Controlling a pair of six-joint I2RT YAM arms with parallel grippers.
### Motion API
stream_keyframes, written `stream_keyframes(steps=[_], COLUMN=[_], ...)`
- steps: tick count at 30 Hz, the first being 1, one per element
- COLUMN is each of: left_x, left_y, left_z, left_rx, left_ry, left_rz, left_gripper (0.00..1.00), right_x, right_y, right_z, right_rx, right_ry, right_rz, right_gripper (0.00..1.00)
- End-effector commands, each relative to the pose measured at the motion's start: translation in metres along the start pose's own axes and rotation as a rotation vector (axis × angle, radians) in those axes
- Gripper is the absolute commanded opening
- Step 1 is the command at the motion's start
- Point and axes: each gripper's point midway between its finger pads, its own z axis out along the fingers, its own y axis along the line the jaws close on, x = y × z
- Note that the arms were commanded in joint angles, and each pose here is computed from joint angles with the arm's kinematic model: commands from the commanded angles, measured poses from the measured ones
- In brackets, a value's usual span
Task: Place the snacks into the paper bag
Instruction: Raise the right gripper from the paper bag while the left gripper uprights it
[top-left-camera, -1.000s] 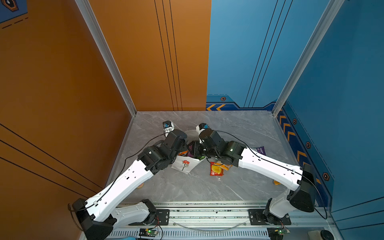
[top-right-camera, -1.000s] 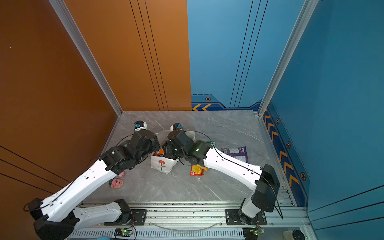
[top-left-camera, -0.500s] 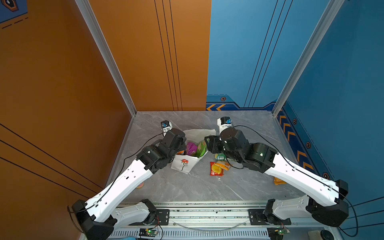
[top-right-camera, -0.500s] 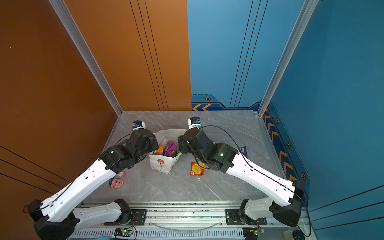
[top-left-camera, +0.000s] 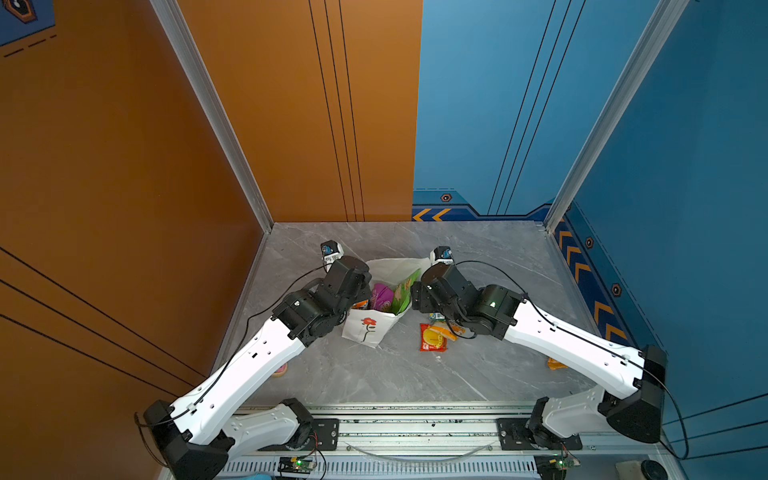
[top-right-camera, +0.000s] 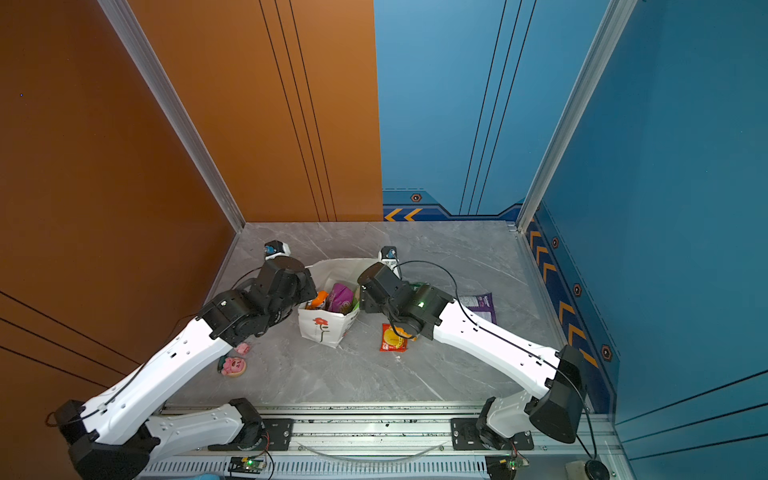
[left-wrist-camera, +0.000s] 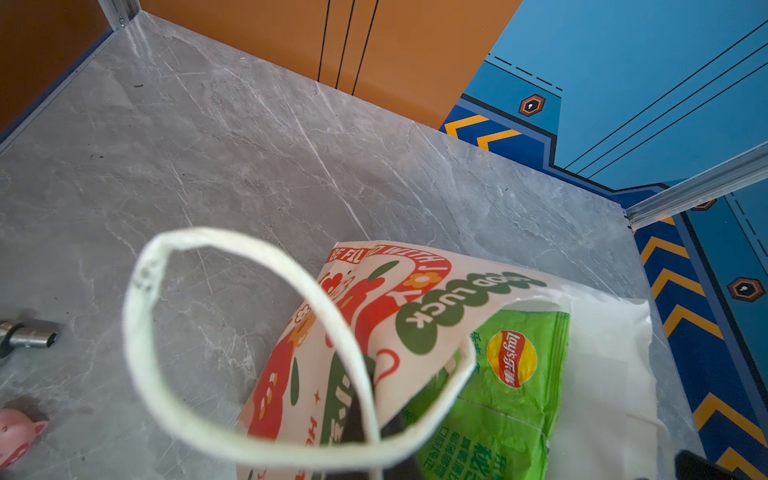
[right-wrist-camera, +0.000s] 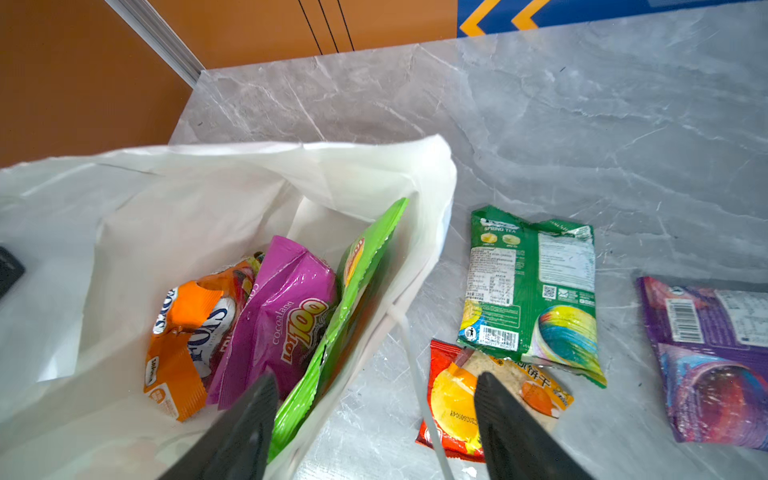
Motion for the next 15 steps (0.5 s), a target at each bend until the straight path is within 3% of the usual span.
stream_keyframes(steps=[1,6,11,15], left_x=[-0.006,-0.006,-0.006,-0.004], left_y=[-0.002,0.003,0.005,0.006], left_z=[-0.006,-0.005,-0.003,0.0], left_rx=[0.032,0.031,0.04,0.053], left_ry=[-0.014,-0.005,0.008,0.033], left_rz=[-0.01,-0.021,-0.023,-0.053], left_gripper=[0.0,0.0,0.0,0.0], right_x=[0.005,0.006,-0.005,-0.024], right_y=[0.004,0.005,0.017,0.022], right_z=[0.005,0.011,0.013,0.009], right_rx=[-0.01,-0.017,-0.096,-0.12], right_ry=[0.037,0.051,0.049,0.026], right_rz=[0.001,-0.003,-0.006,-0.025], right_gripper=[0.69,0.5,0.19,0.06])
